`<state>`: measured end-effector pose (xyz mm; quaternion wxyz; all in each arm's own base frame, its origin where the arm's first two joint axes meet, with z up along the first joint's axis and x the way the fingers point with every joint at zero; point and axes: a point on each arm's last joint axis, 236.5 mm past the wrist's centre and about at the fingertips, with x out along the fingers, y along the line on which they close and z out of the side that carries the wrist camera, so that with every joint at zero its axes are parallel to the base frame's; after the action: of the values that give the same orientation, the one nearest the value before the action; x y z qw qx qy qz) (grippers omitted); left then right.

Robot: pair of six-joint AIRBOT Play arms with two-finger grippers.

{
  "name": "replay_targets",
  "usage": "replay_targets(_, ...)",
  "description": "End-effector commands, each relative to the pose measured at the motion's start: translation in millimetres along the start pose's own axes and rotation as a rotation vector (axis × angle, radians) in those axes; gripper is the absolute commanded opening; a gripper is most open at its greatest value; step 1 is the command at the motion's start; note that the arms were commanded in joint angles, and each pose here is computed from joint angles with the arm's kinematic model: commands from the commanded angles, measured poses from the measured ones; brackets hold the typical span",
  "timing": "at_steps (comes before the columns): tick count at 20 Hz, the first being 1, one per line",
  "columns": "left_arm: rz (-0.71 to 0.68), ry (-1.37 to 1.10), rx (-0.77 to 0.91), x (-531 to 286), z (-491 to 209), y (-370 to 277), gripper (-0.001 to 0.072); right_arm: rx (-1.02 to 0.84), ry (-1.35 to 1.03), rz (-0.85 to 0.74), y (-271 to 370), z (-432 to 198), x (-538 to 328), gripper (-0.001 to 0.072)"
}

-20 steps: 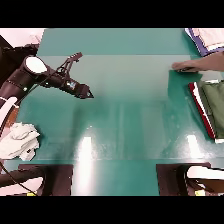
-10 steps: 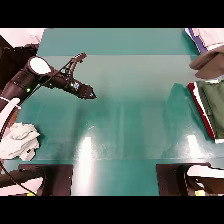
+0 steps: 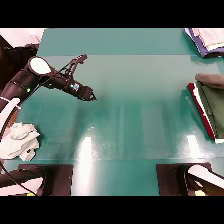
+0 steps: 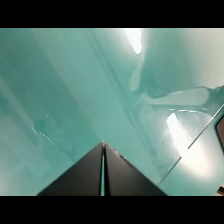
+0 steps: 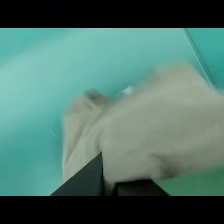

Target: Fold the shirts.

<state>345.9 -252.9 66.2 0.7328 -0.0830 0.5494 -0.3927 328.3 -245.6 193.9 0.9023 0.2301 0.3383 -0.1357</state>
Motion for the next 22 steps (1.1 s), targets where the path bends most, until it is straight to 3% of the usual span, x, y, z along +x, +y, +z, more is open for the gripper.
replay_targets(1,-0.006,0.017,0.003,0,-4,-1,0.0023,0.103,0.16,-0.243,-60,-76,-22,0.0249)
replay_targets(2,-0.006,0.016,0.003,0,-4,-1,0.0023,0.126,0.188,-0.321,-76,-94,-33,0.049)
replay_targets(3,-0.006,0.016,0.003,0,-4,-1,0.0023,0.142,0.202,-0.376,-87,-107,-42,0.0583)
replay_targets(8,-0.006,0.016,0.007,0,-4,-2,0.0023,0.17,0.15,-0.403,-82,-124,-59,0.0581)
replay_targets(14,-0.013,0.031,0.001,0,-7,-3,0.0023,0.064,0.128,0.055,66,-120,-4,0.0559)
replay_targets(16,-0.017,0.028,0.0,0,-7,-4,0.0023,-0.045,0.193,0.168,117,-138,6,0.048)
replay_targets(19,-0.017,0.028,0.0,0,-7,-4,0.0023,-0.216,0.252,0.312,186,-164,8,0.0044)
replay_targets(22,-0.017,0.028,0.0,0,-7,-4,0.0023,-0.346,0.272,0.419,237,-187,3,0.0014)
